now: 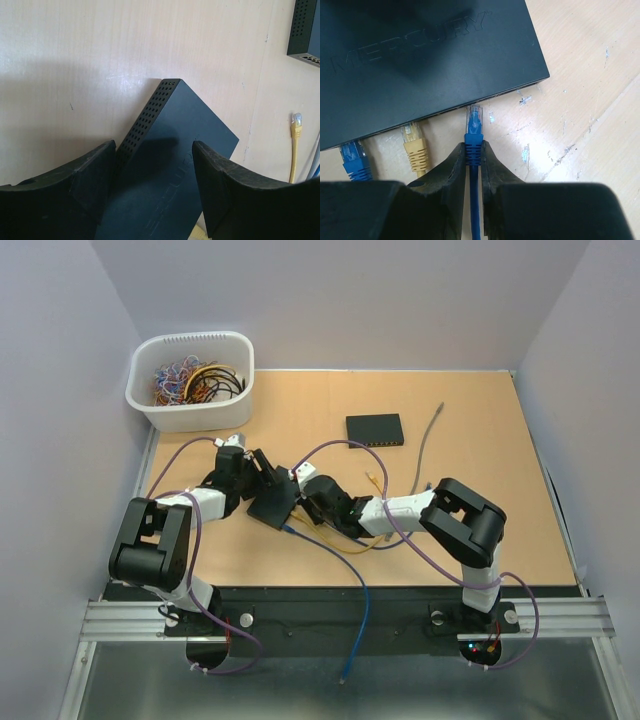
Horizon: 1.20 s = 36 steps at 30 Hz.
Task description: Insert the plug into the switch port
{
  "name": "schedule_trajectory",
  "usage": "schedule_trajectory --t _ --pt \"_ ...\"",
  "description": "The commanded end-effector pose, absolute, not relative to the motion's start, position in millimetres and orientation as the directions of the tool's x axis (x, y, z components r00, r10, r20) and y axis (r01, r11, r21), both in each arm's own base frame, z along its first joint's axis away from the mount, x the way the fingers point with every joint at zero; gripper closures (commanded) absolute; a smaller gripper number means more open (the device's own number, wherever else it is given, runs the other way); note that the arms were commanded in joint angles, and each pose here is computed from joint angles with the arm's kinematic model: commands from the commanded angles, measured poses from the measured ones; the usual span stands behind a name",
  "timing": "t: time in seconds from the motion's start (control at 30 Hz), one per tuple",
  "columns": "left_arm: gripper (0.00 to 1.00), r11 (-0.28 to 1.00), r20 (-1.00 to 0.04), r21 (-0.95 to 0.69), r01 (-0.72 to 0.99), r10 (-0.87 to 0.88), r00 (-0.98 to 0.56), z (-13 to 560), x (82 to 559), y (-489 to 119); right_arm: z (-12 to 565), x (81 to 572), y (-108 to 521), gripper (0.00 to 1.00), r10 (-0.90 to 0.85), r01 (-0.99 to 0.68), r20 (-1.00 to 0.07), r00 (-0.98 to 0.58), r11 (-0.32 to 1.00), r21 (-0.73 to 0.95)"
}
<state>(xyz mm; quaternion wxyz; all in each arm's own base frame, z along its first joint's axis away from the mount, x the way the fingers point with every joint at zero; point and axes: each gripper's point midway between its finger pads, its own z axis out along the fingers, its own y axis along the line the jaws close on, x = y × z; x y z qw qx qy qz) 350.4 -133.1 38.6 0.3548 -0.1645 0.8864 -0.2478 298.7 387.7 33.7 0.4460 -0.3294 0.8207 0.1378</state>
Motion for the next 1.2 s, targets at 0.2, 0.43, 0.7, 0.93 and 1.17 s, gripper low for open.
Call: schedule_trajectory --t 0.2,0.43,0.7,0.93,1.17 --pt "0.27 0.827 -0.498 -0.551 -0.110 -0.432 -0.752 25 338 -142 97 311 426 0.99 -0.292 -0.689 -0.916 -0.276 0.724 -0.023" --pt "0.27 0.832 -0.496 -0.544 -0.108 -0.422 -0.759 22 336 -143 102 307 439 0.99 -0.282 -0.703 -0.922 -0.265 0.711 -0.016" --pt "0.27 0.837 -0.499 -0.539 -0.097 -0.410 -0.764 21 337 -145 97 298 450 1.00 -0.295 -0.744 -0.918 -0.263 0.669 -0.002" --pt "0.28 0.827 -0.512 -0.562 -0.013 -0.360 -0.780 24 336 -160 81 276 447 1.00 -0.305 -0.800 -0.917 -0.257 0.600 0.025" --pt "0.28 0.823 -0.501 -0.567 0.037 -0.310 -0.808 18 331 -176 76 274 443 1.00 -0.292 -0.802 -0.926 -0.239 0.597 0.019"
